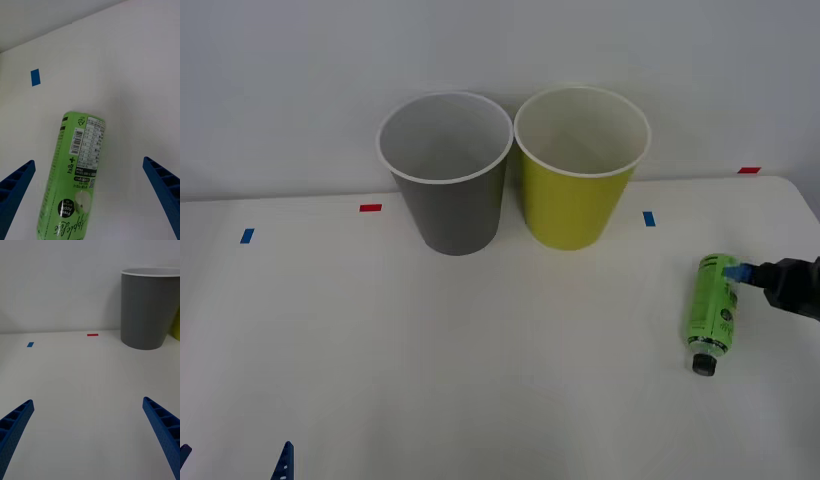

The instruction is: Put cans in the gray bin and PET bottles in the light green bin.

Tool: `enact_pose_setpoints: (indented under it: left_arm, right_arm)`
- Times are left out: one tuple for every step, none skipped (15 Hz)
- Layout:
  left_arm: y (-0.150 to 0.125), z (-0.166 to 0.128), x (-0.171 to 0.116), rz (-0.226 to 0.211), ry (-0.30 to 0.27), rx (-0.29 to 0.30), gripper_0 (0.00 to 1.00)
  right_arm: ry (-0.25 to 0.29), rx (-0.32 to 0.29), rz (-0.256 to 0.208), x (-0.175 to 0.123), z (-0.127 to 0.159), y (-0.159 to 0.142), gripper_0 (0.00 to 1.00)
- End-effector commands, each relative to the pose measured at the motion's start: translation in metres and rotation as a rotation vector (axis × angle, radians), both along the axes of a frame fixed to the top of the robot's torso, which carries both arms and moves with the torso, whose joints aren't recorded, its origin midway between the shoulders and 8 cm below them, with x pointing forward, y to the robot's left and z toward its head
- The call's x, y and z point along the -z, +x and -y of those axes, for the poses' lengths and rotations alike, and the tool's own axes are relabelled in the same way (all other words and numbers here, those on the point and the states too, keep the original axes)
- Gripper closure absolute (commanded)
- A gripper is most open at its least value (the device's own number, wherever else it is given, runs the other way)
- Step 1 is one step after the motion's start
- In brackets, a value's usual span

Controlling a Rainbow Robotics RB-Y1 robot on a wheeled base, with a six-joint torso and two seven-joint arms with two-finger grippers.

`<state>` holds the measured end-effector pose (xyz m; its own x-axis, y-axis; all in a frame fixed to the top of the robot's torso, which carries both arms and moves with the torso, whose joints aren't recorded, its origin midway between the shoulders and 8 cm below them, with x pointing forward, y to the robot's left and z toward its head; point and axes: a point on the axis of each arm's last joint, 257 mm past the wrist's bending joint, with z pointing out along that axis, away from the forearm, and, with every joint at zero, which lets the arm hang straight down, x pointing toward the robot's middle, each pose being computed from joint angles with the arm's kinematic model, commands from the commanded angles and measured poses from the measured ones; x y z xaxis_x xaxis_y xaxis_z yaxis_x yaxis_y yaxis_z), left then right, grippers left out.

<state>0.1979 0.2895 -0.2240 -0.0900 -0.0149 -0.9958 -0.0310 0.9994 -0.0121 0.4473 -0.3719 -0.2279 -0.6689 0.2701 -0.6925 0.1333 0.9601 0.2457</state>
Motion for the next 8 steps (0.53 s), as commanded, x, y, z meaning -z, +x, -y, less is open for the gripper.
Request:
enact_pose_setpoints:
  left_arm:
    - [0.0, 0.0, 0.0, 0.0, 0.0, 0.0, 0.0]
    - [0.0, 0.0, 0.0, 0.0, 0.0, 0.0, 0.0]
    - [0.0, 0.0, 0.0, 0.0, 0.0, 0.0, 0.0]
    - [0.0, 0.0, 0.0, 0.0, 0.0, 0.0, 0.0]
    - [0.0, 0.0, 0.0, 0.0, 0.0, 0.0, 0.0]
    - [0.0, 0.0, 0.0, 0.0, 0.0, 0.0, 0.0]
    - [0.0, 0.0, 0.0, 0.0, 0.0, 0.0, 0.0]
    - [0.0, 0.0, 0.0, 0.0, 0.0, 0.0, 0.0]
  right_arm:
    - [0.012, -0.04, -0.095, 0.01, -0.012, 0.004, 0.0]
    - [0.007, -0.048, -0.14, 0.01, -0.015, 0.0, 0.0]
    - [0.001, -0.051, -0.165, 0.011, -0.016, -0.003, 0.0]
    - [-0.007, -0.056, -0.194, 0.013, -0.018, -0.004, 0.0]
    - [-0.006, -0.057, -0.209, 0.016, -0.018, -0.003, 0.0]
    - [-0.01, -0.065, -0.225, 0.019, -0.02, 0.0, 0.0]
    - [-0.009, -0.063, -0.232, 0.017, -0.02, 0.005, 0.0]
    - [-0.018, -0.062, -0.243, 0.017, -0.017, 0.007, 0.0]
